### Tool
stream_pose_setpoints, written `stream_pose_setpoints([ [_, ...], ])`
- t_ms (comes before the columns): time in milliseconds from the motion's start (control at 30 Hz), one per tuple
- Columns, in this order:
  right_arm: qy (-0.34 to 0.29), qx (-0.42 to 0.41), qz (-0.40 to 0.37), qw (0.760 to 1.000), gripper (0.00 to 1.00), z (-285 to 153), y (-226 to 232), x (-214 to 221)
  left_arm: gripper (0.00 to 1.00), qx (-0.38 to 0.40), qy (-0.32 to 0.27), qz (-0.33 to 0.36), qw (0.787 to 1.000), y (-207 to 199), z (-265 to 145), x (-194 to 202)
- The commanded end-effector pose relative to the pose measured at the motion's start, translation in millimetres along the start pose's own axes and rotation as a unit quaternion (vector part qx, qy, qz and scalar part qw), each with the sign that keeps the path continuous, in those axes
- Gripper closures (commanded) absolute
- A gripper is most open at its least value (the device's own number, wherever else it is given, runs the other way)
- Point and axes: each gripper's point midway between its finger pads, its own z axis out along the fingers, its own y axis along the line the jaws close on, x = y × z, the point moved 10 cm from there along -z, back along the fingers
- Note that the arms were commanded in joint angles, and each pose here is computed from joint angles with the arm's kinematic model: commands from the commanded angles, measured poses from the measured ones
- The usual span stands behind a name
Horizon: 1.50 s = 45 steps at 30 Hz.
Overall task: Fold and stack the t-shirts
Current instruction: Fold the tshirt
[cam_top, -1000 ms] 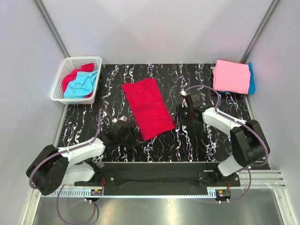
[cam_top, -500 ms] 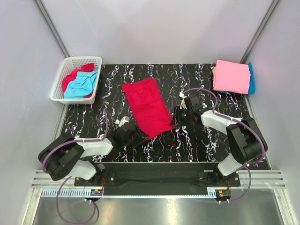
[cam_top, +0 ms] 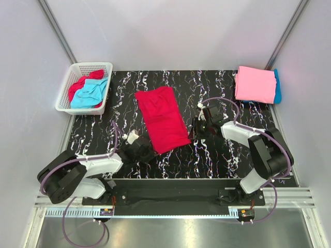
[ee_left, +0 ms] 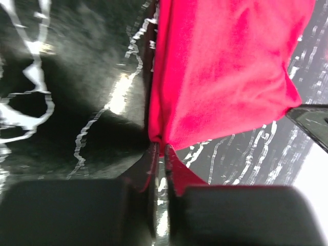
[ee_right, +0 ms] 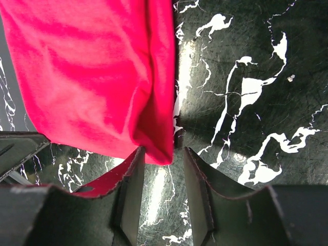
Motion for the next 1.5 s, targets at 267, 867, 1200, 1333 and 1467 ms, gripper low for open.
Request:
stream_pose_setpoints([
  [267,-0.011,-0.031,0.001,0.999,0.58,-5,9,-4,1.0,-0.025,-0.054,0.027,0.998,4,-14,-7],
  [867,0.001,-0.11,-0.041,0.993,0.55,-17,34,29,1.0,-0.022,-0.066,0.04,0.997,3,-21,-11],
  [1200,0.014,-0.092,-0.064,0.994,0.55,2,30,25,1.0,-0.02,-0.062,0.041,0.997,1,-20,-11],
  [1333,0.005,-0.088,-0.07,0.994,0.55,11,28,20,1.0,-0.019,-0.063,0.044,0.997,1,-21,-11],
  [1467,0.01,-0.077,-0.075,0.994,0.56,21,24,18,1.0,-0.02,-0.064,0.046,0.997,1,-22,-12],
])
